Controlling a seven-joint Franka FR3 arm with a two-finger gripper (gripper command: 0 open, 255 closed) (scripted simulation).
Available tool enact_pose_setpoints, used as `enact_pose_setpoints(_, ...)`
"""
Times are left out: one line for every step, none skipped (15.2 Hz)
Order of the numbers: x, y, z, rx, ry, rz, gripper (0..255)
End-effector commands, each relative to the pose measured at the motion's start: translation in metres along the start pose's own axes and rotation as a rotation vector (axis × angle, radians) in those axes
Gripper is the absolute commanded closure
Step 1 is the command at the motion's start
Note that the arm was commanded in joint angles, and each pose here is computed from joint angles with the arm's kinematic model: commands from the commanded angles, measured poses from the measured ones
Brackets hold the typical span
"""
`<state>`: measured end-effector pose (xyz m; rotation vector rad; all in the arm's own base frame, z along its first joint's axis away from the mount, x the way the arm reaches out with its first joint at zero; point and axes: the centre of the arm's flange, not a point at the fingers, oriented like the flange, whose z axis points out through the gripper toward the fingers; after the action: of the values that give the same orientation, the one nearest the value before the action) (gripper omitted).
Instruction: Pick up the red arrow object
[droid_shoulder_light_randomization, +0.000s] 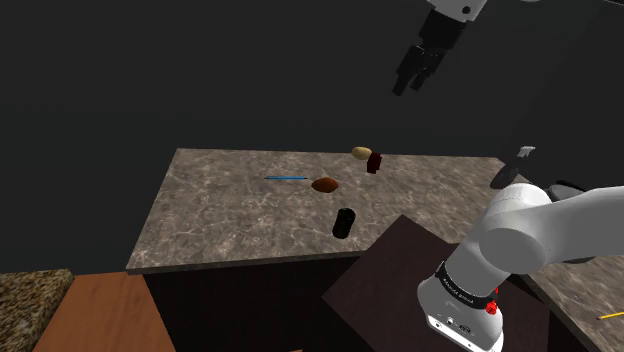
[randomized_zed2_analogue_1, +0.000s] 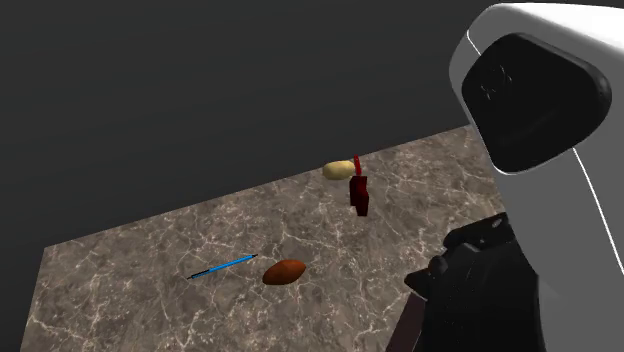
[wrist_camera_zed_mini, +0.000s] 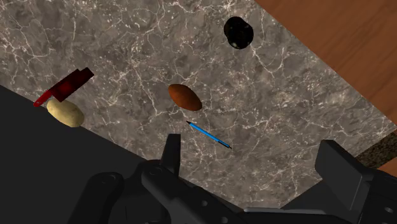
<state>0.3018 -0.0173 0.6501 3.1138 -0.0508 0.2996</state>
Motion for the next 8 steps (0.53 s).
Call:
enact_pose_setpoints(0.000,0.000,0.000,0.000,0.000,0.000,0)
enact_pose_setpoints(0.011,0.007,0.007,0.004,-0.014,0.021,0)
enact_pose_setpoints(0.022,0.015,0.014,0.008,-0.028,0.043,0)
enact_pose_setpoints(0.032,0.023,0.022,0.012,-0.042,0.064,0)
enact_pose_setpoints(0.042,0.031,0.029,0.016,-0.056,0.085,0)
enact_pose_setpoints(0.052,0.039,0.037,0.020,-0.071,0.106,0)
enact_pose_setpoints(0.062,0.048,0.045,0.024,-0.085,0.128,0)
enact_pose_setpoints(0.071,0.056,0.053,0.028,-0.099,0.149,0)
